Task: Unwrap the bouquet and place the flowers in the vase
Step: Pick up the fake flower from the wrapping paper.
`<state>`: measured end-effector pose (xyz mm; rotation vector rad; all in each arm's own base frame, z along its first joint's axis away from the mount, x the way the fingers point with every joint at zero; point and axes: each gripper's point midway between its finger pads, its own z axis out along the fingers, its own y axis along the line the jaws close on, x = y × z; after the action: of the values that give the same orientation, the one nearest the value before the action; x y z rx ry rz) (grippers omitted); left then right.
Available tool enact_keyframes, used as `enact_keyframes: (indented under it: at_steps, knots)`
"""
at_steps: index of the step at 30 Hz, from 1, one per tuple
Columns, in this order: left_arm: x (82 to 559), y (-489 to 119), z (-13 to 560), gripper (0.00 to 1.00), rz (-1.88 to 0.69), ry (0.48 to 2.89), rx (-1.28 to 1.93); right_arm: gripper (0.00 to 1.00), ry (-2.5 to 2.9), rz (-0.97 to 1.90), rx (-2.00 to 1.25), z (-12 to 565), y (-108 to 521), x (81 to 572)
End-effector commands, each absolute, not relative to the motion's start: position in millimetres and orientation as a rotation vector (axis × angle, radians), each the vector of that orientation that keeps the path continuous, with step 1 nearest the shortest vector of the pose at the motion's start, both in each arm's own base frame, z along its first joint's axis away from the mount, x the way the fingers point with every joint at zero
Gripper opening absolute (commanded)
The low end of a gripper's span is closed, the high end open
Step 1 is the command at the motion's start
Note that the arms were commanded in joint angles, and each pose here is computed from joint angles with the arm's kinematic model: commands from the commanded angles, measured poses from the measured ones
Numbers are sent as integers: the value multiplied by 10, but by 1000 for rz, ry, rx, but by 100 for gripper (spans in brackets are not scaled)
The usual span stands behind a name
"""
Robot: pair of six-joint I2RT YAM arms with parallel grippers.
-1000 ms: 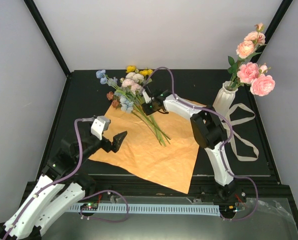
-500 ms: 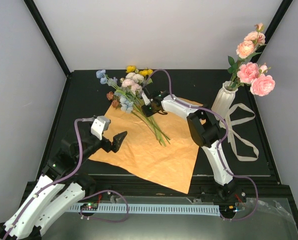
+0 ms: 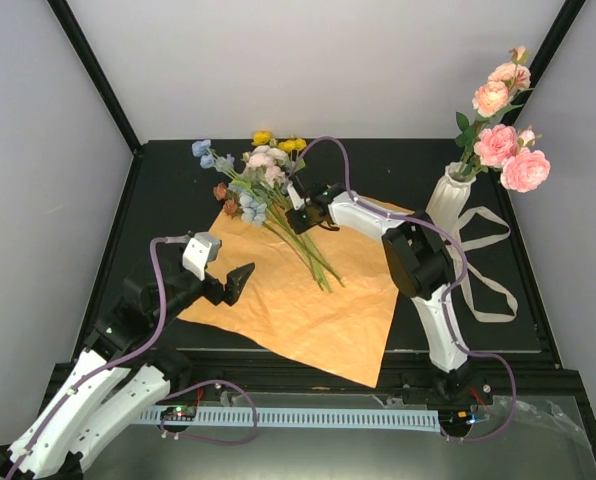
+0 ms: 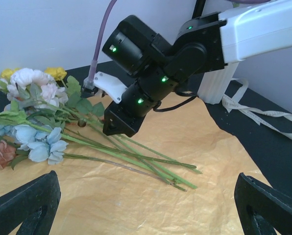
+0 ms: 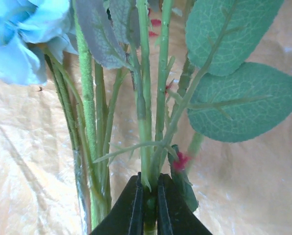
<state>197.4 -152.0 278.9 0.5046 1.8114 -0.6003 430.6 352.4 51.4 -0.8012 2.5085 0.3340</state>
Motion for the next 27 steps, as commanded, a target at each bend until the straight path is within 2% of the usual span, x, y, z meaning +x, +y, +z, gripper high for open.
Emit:
enact_keyframes:
  at_steps: [1, 15, 27]
  knots:
    - [1959, -1534, 2857, 99, -605, 1778, 518, 1, 2378, 353, -721, 1033, 3550, 4391]
    - [1960, -1562, 2834, 99, -616, 1779, 530, 1, 2251, 378, -580, 1639, 3391, 4349]
    - [1900, -1677, 2876, 98, -743, 1790, 513, 1, 2079, 664, -383, 2626, 3345, 3896]
